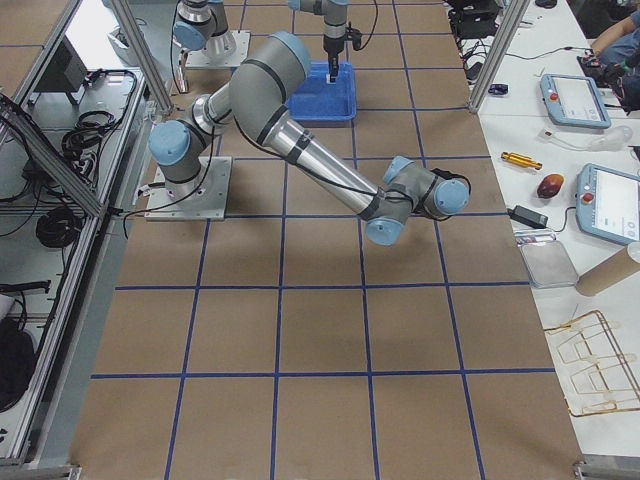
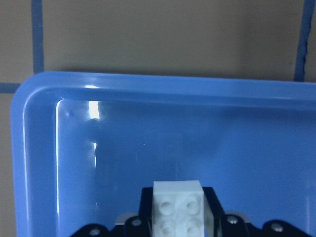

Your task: Assemble white blocks and place on blue tray

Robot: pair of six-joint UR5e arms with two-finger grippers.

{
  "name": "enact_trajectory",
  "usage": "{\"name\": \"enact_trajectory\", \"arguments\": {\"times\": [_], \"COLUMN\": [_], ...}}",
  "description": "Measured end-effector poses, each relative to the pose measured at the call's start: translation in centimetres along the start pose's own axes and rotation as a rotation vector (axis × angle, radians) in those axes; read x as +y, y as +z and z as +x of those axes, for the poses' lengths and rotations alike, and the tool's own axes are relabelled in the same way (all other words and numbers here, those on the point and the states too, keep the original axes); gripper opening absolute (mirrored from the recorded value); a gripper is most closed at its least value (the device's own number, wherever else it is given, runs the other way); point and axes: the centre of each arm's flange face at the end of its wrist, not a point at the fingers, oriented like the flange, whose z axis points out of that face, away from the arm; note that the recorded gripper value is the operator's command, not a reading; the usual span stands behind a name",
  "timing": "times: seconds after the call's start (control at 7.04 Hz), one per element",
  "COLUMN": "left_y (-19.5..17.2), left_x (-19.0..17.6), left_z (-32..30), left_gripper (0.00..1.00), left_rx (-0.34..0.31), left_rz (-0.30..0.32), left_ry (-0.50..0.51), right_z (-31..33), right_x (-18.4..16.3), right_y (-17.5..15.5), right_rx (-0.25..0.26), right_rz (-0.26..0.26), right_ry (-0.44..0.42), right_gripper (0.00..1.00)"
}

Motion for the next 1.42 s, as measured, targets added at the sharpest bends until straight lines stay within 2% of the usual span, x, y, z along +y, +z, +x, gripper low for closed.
{"name": "enact_trajectory", "arguments": {"times": [0.28,0.99,1.14,1.28,1.42], "left_y": [1.3,3.0,3.3,3.8,4.3], "left_x": [1.2,2.4,2.4,2.3,2.2], "left_z": [0.6,0.6,0.6,0.6,0.6], "left_gripper": [0.18,0.17,0.36,0.62,0.79], "left_rx": [-0.012,-0.021,-0.022,-0.024,-0.026], "left_rz": [-0.012,-0.025,-0.027,-0.033,-0.036], "left_ry": [0.005,0.034,0.033,0.031,0.028], "right_z": [0.3,0.8,0.8,0.8,0.9], "right_x": [0.4,0.2,0.2,0.3,0.2], "right_y": [0.6,2.0,2.3,2.6,2.8], "right_rx": [-0.029,-0.048,-0.050,-0.052,-0.054], "right_rz": [0.001,0.011,0.013,0.017,0.020], "right_ry": [0.011,0.006,0.005,0.006,0.006], "right_gripper": [0.96,0.95,0.94,0.90,0.89]}}
